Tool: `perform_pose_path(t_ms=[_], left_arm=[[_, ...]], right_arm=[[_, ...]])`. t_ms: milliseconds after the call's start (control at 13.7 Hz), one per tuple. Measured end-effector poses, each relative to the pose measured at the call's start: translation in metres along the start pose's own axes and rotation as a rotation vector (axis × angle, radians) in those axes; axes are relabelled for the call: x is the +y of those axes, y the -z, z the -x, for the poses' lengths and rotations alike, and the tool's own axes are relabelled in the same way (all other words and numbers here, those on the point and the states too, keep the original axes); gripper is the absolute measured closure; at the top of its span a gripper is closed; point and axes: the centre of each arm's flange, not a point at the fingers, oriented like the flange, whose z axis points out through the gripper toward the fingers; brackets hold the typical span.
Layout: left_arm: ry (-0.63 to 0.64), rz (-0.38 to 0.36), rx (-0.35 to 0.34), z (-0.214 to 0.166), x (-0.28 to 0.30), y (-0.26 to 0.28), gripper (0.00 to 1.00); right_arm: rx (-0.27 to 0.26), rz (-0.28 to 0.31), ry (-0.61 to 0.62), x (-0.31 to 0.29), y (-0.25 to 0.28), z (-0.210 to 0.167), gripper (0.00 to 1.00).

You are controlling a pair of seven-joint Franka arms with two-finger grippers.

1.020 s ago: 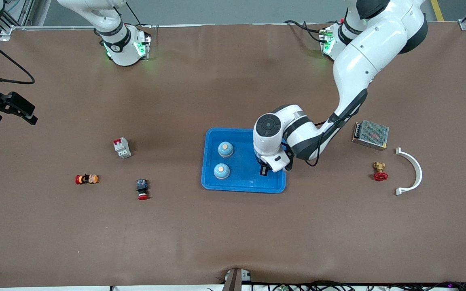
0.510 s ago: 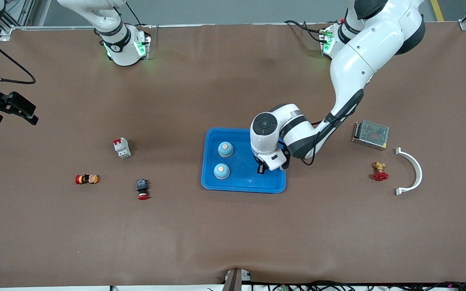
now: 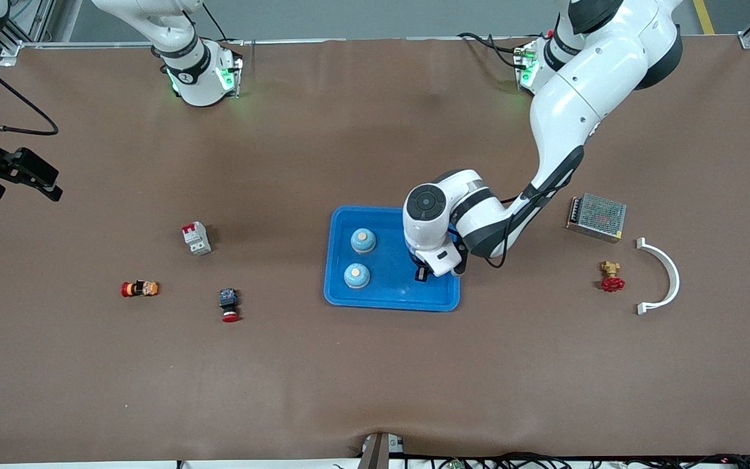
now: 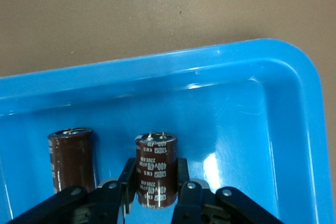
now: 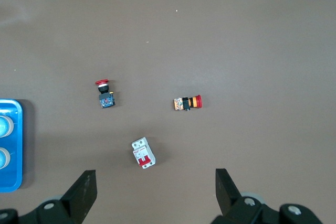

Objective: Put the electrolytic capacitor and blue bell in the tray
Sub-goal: 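Lower the capacitor into the tray beside the other capacitor with the left gripper, then open the left gripper and lift it away from the capacitor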

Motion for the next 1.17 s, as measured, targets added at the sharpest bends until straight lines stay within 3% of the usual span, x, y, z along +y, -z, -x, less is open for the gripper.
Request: perform_pose_path(t_ms=[583,729,1020,1093,1166], left_arm=[[0.0,0.001,0.001,0.0002,0.0002,-0.0001,0.65],[-0.003,0.0,0.002,-0.0002,0.0002,-0.0007,0.51],[-0.001,0.005,0.003,-0.002,0.0029,0.0006,0.08],[0.002,0.009,0.002,-0.0031,0.0051,0.0022,0.01],[0.006,0.013,0.001,-0.0043,0.0073,0.0036,0.0]], right_arm=[[0.0,0.0,0.004,-0.0021,0.0,0.0001,0.0],[0.0,0.0,0.004,-0.0024,0.0,0.0001,0.0],[0.0,0.0,0.006,-0.0033,0.0,0.0001,0.0],[0.0,0.0,0.006,-0.0033,0.0,0.0001,0.0],[0.0,0.0,0.006,-0.0033,0.0,0.0001,0.0]])
